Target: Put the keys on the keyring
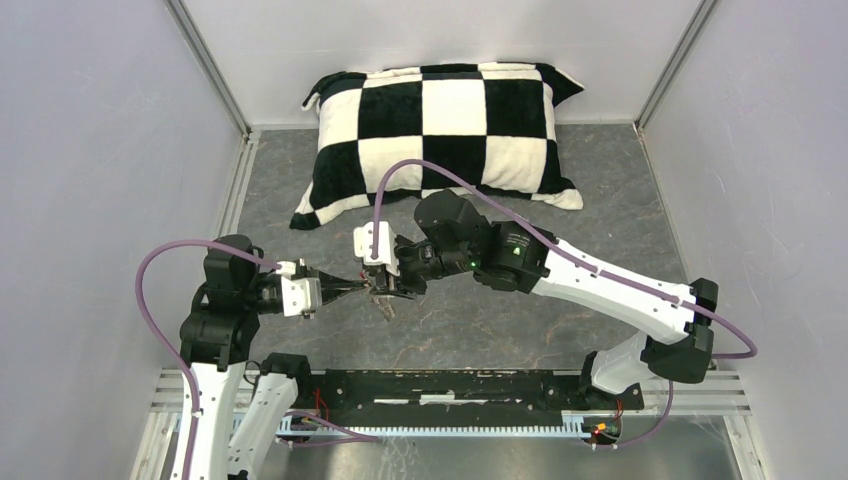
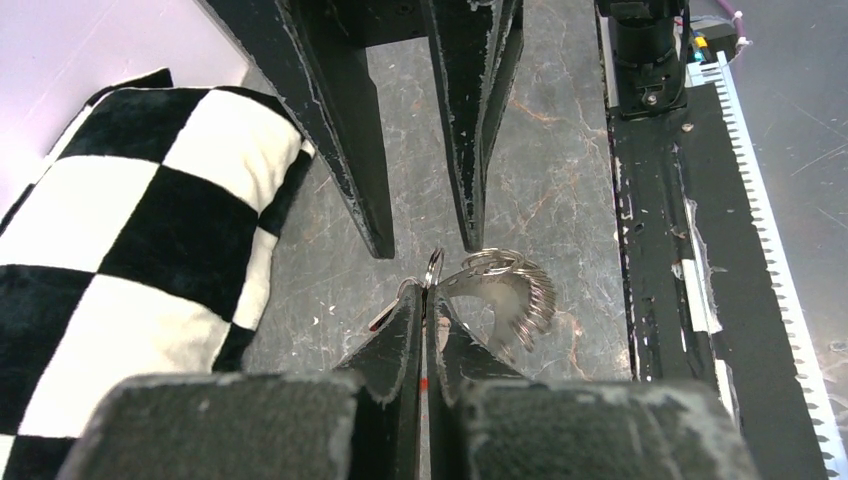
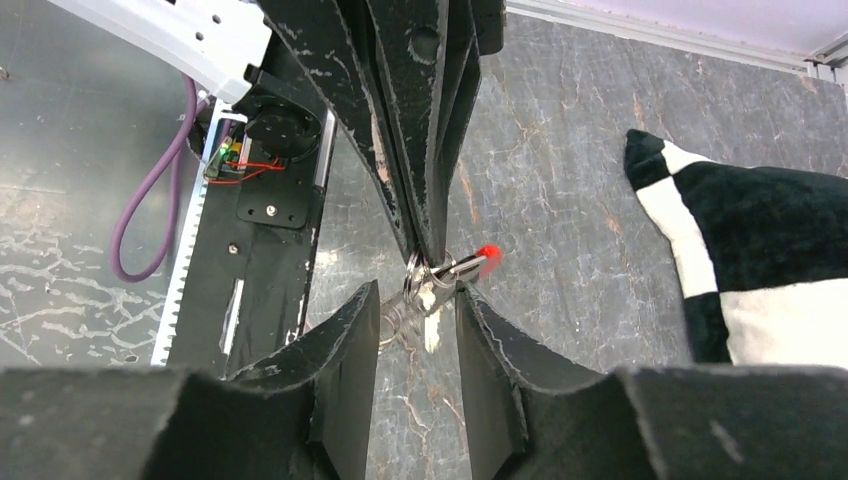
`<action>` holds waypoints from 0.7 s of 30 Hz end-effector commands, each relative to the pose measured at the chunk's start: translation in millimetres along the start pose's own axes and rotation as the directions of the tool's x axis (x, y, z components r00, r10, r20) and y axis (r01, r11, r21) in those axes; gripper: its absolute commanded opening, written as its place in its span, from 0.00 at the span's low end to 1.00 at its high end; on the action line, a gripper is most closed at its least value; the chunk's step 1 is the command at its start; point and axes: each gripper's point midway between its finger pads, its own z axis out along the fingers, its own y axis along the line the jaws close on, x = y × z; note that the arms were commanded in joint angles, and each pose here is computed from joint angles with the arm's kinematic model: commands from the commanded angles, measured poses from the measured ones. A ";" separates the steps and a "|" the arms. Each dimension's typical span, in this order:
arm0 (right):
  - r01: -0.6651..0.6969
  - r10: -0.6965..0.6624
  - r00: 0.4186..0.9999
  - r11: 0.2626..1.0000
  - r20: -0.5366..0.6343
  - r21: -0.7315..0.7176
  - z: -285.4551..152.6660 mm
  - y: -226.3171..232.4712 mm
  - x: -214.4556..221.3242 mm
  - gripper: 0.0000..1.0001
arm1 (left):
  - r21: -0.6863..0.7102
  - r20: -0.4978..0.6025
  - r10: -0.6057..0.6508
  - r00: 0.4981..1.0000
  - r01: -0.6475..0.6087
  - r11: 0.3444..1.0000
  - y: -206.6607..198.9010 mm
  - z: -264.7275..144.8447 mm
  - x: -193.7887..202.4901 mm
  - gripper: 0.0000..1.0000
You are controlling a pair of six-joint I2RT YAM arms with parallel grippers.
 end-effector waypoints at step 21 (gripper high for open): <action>0.016 -0.016 0.999 1.000 0.034 0.020 5.1 -9.5 -19.4 0.00 | -0.005 0.017 0.084 0.996 -0.084 0.996 -0.8 -2.3 -10.3 0.14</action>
